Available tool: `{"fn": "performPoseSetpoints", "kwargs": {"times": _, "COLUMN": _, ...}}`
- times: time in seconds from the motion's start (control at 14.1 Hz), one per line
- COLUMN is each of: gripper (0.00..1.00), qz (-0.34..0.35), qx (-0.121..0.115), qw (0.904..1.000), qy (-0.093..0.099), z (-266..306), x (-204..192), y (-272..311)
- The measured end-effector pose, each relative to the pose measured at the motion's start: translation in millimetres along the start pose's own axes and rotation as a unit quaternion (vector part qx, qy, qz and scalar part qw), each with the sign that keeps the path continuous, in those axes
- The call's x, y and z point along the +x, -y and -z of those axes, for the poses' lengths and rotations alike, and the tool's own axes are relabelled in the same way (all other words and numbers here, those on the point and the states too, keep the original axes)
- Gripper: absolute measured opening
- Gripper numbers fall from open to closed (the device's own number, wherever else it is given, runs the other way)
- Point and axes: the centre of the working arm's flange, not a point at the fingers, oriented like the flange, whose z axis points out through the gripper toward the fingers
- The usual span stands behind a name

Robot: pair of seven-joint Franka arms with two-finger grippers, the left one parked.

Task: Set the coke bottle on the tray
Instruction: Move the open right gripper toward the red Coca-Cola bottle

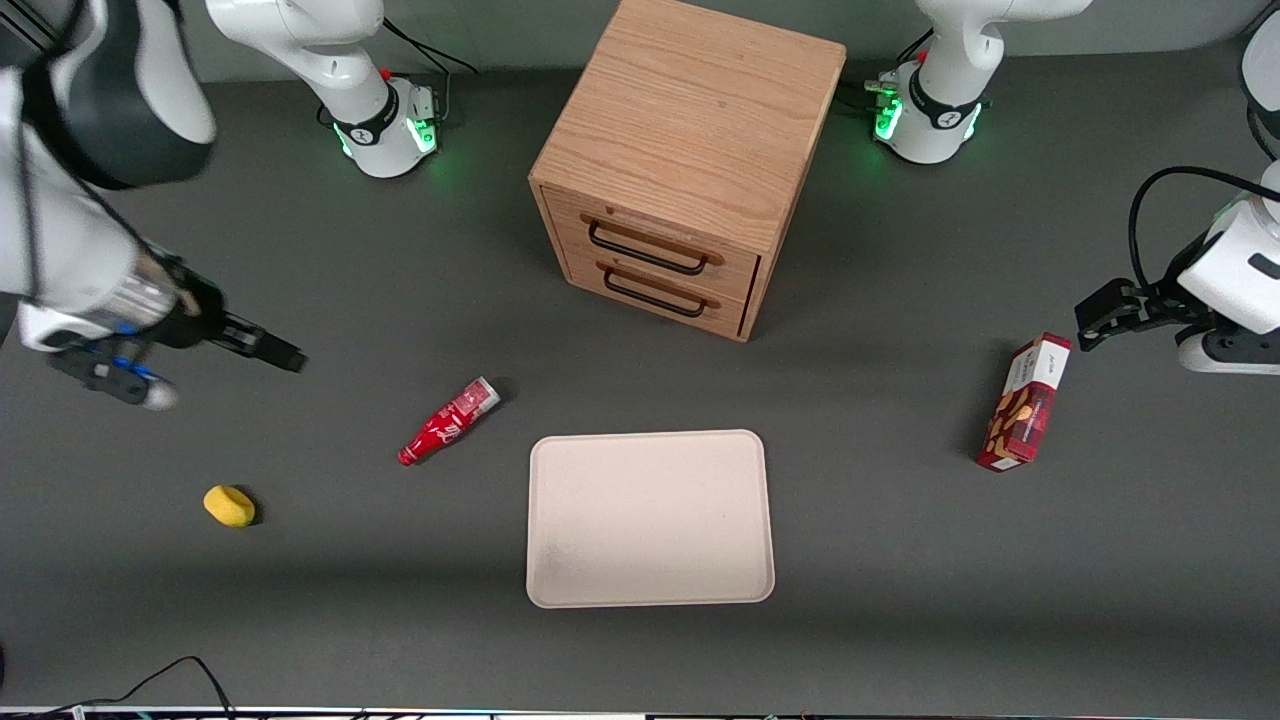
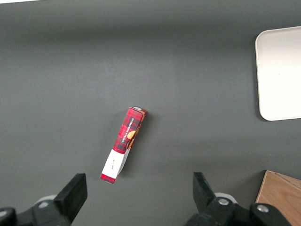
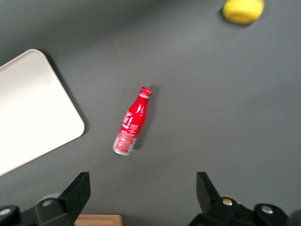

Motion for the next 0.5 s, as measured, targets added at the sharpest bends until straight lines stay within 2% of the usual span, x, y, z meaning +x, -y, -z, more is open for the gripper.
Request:
{"fn": "performPoseSetpoints", "kwargs": {"times": 0.07, "gripper": 1.00, "qz": -0.021, "qx": -0.007, "qw": 0.9997, "qy": 0.005, "z": -22.7, "x": -2.7, "y": 17.8}}
{"fn": "performPoseSetpoints", "kwargs": {"times": 0.21, "gripper": 1.00, "qz": -0.055, "qx": -0.026, "qw": 0.9982, "qy": -0.001, "z": -73.9, "x": -7.0, "y": 46.7}}
{"fn": "performPoseSetpoints", "kwargs": {"times": 0.35, "gripper": 1.00, "qz": -0.074, "qx": -0.018, "qw": 0.9970, "qy": -0.013, "z": -129.0, "x": -12.1, "y": 61.7}}
{"fn": "performPoseSetpoints", "kwargs": {"times": 0.5, "gripper": 1.00, "qz": -0.089, "qx": -0.013, "qw": 0.9958, "qy": -0.012, "z": -181.3, "x": -15.8, "y": 55.2}}
